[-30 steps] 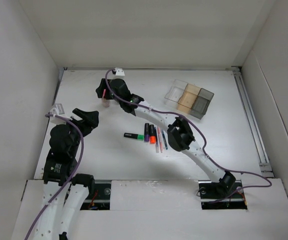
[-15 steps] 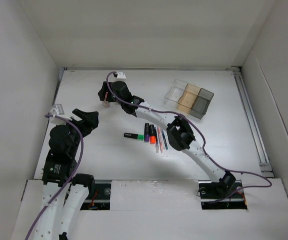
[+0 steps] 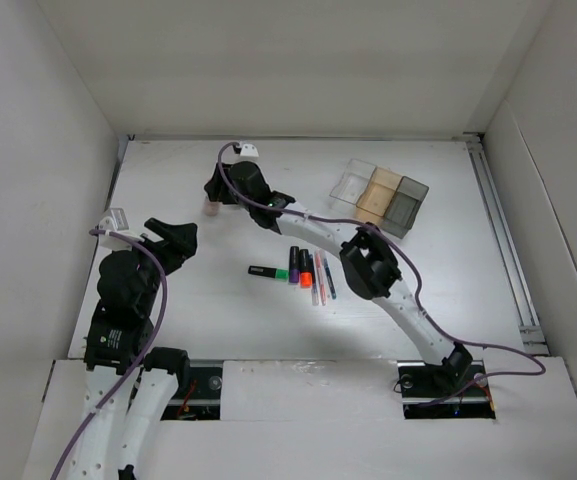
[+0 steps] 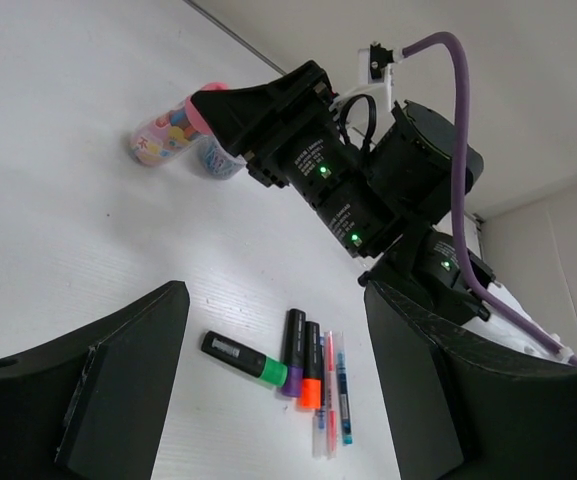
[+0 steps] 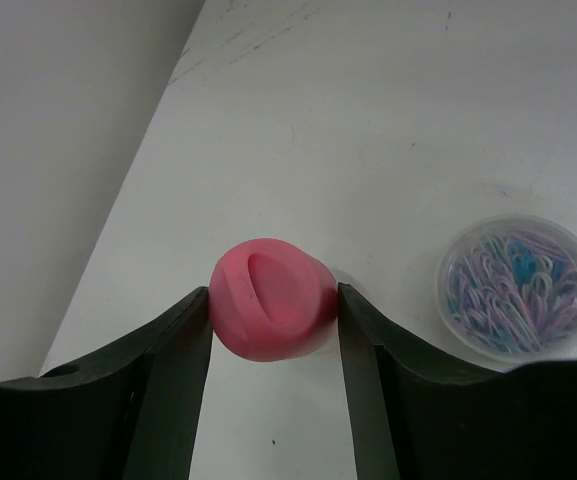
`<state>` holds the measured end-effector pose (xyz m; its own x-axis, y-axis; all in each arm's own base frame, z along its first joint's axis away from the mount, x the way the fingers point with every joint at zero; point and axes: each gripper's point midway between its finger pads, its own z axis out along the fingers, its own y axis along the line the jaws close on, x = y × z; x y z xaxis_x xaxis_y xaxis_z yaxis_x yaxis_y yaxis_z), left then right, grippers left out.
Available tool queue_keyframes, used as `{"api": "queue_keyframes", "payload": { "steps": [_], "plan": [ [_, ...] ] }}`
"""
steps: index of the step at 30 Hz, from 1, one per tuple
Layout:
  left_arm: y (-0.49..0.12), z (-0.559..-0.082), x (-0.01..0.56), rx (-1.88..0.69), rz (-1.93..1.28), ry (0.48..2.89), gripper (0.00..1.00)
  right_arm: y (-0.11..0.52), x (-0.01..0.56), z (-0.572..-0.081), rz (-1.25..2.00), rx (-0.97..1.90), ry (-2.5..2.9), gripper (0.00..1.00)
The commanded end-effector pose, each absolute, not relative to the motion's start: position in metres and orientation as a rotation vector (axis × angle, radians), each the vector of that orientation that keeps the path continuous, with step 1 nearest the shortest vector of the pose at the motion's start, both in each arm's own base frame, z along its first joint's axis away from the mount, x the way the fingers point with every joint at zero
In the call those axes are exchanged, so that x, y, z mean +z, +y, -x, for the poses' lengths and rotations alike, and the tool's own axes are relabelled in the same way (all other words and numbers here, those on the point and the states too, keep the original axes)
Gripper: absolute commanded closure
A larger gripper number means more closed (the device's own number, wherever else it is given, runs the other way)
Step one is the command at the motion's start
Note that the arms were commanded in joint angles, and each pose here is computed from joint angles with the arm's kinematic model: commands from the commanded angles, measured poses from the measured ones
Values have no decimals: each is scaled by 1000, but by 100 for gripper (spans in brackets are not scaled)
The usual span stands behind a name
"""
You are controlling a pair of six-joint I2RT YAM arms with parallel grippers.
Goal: Sort the stationery into containers
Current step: Pick up the stationery from the center of the board, then place the stationery in the storage box.
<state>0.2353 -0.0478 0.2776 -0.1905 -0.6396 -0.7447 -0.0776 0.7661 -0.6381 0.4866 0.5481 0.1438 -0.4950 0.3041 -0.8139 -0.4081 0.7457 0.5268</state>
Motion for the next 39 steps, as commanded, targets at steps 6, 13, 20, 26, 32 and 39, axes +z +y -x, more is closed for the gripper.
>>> {"api": "queue_keyframes", "payload": {
  "steps": [6,13,20,26,32,39],
  "plan": [
    [-55,-240,290,-599,524,1676,32,515,263,-470,3,942,1695,84],
    [-66,-239,293,-646,463,1675,34,462,331,-454,-75,978,1589,84],
    [-110,-241,283,-839,215,1715,34,340,362,-486,-253,901,1537,84],
    [-121,-254,257,-885,208,1795,32,188,369,-516,-510,652,1464,84],
    [-128,-263,244,-937,219,1805,32,102,328,-530,-690,407,1484,85],
    [-131,-289,226,-944,266,1841,30,67,285,-537,-779,247,1533,85]
  ]
}}
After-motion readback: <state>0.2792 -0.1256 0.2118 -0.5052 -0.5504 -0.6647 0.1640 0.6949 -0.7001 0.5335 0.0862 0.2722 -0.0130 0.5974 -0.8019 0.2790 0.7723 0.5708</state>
